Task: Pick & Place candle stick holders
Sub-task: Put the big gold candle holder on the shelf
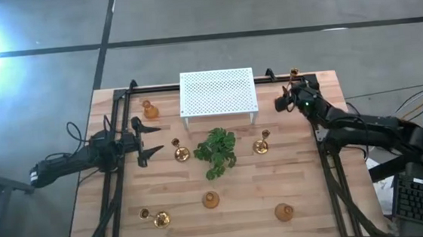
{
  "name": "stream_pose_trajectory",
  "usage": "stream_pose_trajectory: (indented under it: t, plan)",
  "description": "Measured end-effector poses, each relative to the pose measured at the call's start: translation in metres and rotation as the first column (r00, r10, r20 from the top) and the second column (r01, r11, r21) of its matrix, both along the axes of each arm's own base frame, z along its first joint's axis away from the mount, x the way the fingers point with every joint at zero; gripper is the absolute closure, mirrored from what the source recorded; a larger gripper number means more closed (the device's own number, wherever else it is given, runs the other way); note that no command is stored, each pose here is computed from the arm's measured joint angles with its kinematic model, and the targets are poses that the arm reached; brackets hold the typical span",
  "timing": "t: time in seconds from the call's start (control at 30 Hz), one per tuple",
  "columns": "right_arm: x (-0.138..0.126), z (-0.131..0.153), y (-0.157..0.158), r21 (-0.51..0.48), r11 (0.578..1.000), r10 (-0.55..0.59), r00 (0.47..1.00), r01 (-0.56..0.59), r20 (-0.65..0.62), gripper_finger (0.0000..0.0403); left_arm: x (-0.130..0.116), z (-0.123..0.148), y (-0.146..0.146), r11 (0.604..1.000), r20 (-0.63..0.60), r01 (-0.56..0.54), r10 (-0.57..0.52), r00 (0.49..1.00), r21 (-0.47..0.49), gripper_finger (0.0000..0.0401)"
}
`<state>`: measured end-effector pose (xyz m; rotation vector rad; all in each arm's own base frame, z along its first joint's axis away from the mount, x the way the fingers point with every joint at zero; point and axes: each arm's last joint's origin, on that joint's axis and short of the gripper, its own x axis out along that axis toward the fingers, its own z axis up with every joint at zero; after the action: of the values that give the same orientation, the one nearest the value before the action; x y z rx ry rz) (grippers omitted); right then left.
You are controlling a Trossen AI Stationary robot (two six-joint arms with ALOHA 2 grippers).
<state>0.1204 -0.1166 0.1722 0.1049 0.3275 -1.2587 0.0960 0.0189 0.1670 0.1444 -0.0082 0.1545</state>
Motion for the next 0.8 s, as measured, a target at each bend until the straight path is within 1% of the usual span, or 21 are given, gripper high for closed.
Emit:
stream_pose_trajectory:
  t: [0.17,0.3,0.4,0.6,0.8]
  plan:
    - [0.004,0.0,-0.009,0.008,1.0,-0.027,1.0,0.027,-0.009,0.0251,0.0,0.0,0.0,1.0,0.0,0.0,0.0,1.0,0.0,0.0082]
    - [0.007,0.0,-0.013,0.01,0.999,-0.053,0.998,0.054,-0.016,0.0272,0.0,0.0,0.0,1.0,0.0,0.0,0.0,1.0,0.0,0.0082]
    - [0.007,-0.002,-0.013,0.022,0.997,-0.074,0.997,0.074,0.001,0.0302,0.0,0.0,0.0,1.0,0.0,0.0,0.0,1.0,0.0,0.0082]
    - [0.006,-0.005,-0.012,0.034,0.995,-0.095,0.995,0.094,0.022,0.0383,0.0,0.0,0.0,1.0,0.0,0.0,0.0,1.0,0.0,0.0082]
    - [0.006,-0.004,-0.012,0.028,0.995,-0.097,0.995,0.096,0.015,0.039,0.0,0.0,0.0,1.0,0.0,0.0,0.0,1.0,0.0,0.0082]
